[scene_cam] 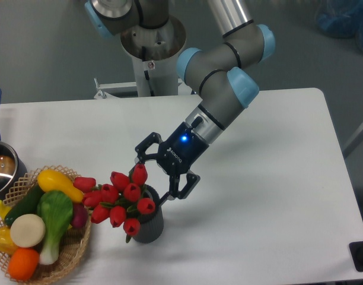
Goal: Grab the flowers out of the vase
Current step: 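Lower the gripper around the tulip stems above the vase rim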
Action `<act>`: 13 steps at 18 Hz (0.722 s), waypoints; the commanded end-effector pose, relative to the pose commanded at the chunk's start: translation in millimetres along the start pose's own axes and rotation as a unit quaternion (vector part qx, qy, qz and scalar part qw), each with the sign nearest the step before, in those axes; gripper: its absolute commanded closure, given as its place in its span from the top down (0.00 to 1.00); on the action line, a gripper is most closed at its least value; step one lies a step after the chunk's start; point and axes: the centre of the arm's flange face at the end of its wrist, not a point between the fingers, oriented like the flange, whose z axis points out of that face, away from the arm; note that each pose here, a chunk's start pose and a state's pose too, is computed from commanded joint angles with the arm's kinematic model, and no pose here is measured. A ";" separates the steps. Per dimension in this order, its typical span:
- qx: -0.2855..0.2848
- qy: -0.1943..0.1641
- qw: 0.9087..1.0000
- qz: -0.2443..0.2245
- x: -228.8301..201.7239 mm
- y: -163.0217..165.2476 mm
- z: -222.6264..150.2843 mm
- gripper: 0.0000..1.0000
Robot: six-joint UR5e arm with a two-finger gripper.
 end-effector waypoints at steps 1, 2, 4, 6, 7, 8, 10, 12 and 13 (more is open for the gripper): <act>0.001 0.000 1.000 0.000 -0.7 -0.2 -0.9 1.00; 0.000 0.000 1.000 0.001 -2.2 -0.3 0.2 1.00; 0.000 0.002 1.000 0.003 -7.4 -1.0 4.8 1.00; -0.002 0.005 1.000 0.009 -11.8 -6.7 11.3 1.00; -0.003 0.007 1.000 0.010 -13.0 -7.5 15.3 1.00; -0.004 0.007 1.000 0.011 -12.9 -8.3 15.8 1.00; -0.004 0.010 1.000 0.013 -11.9 -10.4 18.7 1.00; -0.004 0.014 1.000 0.013 -10.7 -9.6 23.0 1.00; -0.004 0.016 1.000 0.013 -9.5 -10.0 25.7 1.00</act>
